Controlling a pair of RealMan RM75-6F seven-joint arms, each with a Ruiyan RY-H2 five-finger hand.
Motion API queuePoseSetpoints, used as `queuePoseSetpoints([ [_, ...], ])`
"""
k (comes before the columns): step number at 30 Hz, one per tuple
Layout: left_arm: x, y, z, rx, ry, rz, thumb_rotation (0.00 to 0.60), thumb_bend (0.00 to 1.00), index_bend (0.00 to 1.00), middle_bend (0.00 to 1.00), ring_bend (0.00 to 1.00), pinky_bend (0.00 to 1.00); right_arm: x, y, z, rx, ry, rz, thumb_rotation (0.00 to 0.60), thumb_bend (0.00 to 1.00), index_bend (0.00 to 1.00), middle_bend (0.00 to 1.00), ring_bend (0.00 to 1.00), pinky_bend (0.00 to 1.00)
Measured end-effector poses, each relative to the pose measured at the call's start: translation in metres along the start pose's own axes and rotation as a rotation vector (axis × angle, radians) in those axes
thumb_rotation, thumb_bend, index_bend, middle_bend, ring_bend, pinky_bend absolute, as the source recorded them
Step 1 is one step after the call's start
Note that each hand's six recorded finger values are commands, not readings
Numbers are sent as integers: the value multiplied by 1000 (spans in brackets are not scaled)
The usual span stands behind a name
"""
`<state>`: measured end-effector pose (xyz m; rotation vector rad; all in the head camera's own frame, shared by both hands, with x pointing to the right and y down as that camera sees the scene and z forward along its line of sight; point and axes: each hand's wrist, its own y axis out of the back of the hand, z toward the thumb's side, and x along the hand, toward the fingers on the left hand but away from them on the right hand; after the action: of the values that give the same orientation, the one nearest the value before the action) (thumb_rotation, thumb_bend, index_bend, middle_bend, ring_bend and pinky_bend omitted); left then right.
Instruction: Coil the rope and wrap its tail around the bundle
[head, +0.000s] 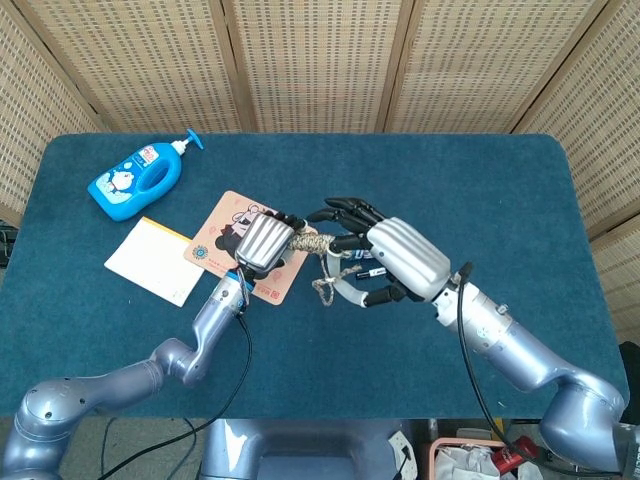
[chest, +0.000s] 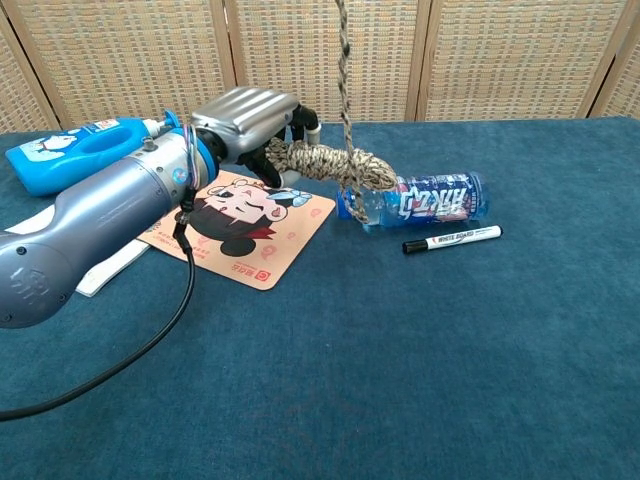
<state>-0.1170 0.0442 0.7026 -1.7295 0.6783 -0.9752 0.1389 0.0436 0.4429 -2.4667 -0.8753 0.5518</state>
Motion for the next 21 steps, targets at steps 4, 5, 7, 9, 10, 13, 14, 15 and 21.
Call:
queuePoseSetpoints([
  [4,-1,-10,9,-13,-21,-12,600,743,589,488,453,536,-13,10,3,-88,-15,-30,600,516,713,144,0,0],
  [5,-1,-12,12,-18,-29,-15,600,744,589,489,453,536,-16,12,3,-109,-20,-38,600,517,713,144,0,0],
  [7,-2,-15,18,-27,-44,-16,600,745,589,489,453,536,-22,16,4,-155,-31,-54,600,517,714,144,0,0],
  [9,-2,-17,24,-26,-64,-15,600,751,589,490,453,536,-28,18,5,-200,-41,-65,600,517,714,144,0,0],
  [10,-3,-17,26,-23,-74,-14,600,755,589,490,453,536,-31,18,6,-217,-45,-67,600,516,714,144,0,0],
  [13,-4,-19,33,-8,-103,-8,600,769,589,491,454,536,-39,20,13,-256,-42,-73,600,516,715,143,0,0],
  [14,-5,-19,36,0,-120,-6,600,770,589,492,454,536,-42,21,16,-257,-35,-78,600,517,715,143,0,0],
  [15,-6,-19,38,6,-132,-4,600,770,589,493,454,536,-45,23,18,-256,-30,-86,600,517,715,144,0,0],
  [21,-14,-24,48,15,-202,-8,600,770,589,494,453,536,-55,31,17,-268,-46,-133,600,516,715,144,0,0],
])
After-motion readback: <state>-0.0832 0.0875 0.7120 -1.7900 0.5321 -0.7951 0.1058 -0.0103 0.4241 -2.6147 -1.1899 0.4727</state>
